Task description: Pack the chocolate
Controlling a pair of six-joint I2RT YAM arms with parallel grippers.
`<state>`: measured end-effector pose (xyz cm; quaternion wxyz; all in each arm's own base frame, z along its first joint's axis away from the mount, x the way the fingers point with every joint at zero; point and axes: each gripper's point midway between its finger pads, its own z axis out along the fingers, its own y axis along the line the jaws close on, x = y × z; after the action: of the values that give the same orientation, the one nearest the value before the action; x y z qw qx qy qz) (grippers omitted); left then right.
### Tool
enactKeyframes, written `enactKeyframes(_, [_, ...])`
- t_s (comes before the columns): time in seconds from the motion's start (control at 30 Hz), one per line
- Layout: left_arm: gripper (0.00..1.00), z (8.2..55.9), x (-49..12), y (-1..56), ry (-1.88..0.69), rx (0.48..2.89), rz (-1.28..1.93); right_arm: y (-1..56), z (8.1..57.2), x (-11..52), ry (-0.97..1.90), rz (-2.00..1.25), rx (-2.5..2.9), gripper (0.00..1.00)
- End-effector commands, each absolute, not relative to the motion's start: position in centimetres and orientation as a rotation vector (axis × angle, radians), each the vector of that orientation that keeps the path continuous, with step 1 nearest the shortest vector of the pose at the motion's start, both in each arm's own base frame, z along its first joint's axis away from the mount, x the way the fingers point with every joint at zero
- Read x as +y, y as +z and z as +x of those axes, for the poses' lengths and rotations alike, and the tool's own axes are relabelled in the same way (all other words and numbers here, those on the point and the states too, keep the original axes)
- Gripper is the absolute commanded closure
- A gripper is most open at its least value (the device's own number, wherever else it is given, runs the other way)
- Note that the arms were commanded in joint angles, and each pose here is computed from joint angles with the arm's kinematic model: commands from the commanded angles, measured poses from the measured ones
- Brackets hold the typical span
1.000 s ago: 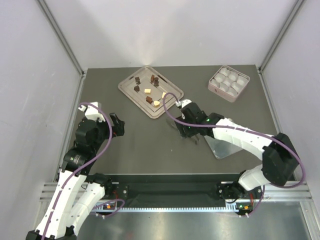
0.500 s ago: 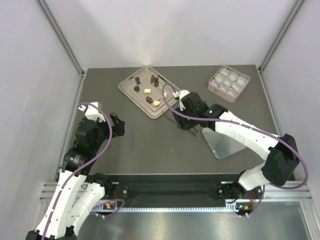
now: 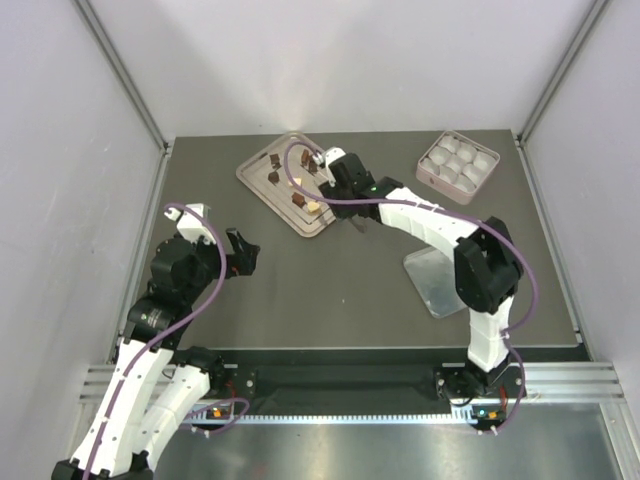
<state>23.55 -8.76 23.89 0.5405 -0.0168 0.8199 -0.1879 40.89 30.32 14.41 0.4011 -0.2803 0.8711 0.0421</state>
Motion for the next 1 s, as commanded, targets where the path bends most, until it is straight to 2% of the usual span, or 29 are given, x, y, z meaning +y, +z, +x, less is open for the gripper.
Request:
enactKeyframes(0.0, [0.01, 24.1, -9.1, 25.3, -0.463, 1.892, -0.020, 17.1, 44.5, 29.7, 0.057, -0.642, 2.108, 0.50])
enactKeyframes(0.67, [0.01, 24.2, -9.1, 25.3, -0.458, 1.895, -0.020, 8.9, 45.6, 29.4, 0.224, -0.789, 2.257, 0.52])
enactKeyframes(0.83, [0.01, 24.2, -9.0, 25.3, -0.455, 1.895, -0.022, 9.2, 45.8, 29.1, 0.227, -0.772, 2.257, 0.57])
enactKeyframes(0.97, [0.01, 24.2, -9.0, 25.3, -0.454, 1.893, -0.023, 9.9, 45.6, 28.3, 0.220, -0.743, 2.267, 0.52])
